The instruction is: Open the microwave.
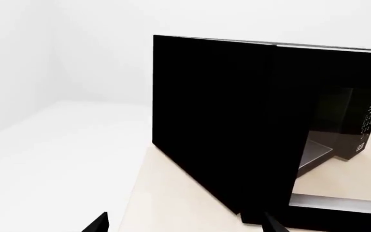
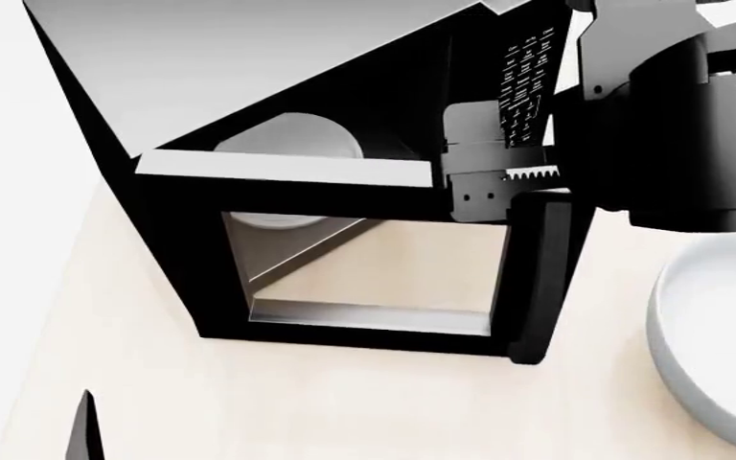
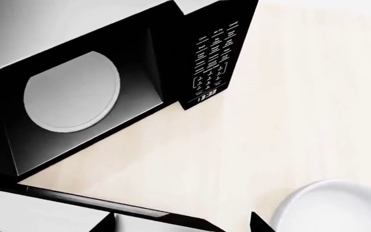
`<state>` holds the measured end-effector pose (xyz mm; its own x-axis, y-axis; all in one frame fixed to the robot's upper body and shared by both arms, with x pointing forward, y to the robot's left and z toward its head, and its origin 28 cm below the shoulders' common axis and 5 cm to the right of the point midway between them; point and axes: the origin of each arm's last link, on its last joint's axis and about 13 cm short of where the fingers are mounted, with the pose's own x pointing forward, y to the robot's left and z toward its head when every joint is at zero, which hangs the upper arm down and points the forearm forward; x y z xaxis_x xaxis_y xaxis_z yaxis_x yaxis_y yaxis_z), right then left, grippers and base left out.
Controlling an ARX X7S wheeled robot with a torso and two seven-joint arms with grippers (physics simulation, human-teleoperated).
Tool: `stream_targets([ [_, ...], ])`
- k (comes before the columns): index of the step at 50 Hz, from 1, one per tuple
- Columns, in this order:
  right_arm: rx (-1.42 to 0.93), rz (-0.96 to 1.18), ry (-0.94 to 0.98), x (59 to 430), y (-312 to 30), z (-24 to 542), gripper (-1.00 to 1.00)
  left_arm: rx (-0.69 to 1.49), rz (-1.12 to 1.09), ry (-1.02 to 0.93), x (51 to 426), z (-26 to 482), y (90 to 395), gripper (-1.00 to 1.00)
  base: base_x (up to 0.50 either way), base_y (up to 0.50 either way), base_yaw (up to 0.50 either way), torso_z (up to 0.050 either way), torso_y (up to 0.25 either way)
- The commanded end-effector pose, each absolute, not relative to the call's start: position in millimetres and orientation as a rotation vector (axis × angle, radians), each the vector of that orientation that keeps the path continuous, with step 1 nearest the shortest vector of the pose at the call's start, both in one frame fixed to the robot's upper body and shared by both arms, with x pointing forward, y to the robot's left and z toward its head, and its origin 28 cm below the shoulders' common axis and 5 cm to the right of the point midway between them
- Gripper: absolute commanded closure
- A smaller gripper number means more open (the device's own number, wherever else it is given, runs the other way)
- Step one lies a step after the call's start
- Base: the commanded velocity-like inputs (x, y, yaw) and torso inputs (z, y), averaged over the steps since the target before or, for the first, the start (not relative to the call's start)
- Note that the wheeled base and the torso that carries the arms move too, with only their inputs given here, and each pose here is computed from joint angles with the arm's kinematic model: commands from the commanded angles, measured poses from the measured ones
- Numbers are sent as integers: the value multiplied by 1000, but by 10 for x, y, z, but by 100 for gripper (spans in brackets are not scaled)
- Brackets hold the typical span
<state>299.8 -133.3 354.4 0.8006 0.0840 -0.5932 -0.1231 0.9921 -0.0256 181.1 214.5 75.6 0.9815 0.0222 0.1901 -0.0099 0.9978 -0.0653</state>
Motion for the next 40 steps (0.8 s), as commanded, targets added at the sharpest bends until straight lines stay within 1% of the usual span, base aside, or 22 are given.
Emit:
stream_targets([
  [1,-86,159,690,2941,-1290,3472,-100,-66,18,-193,1807,758,2148,-100,0,0,0,0,0],
  [22,-128,212,742,2801,-1200,3360,-100,-66,19,-197,1807,762,2158,-100,0,0,0,0,-1],
  [40,-150,260,750,2718,-1110,3281,-100,-64,17,-195,1812,760,2156,-100,0,0,1,0,-4],
])
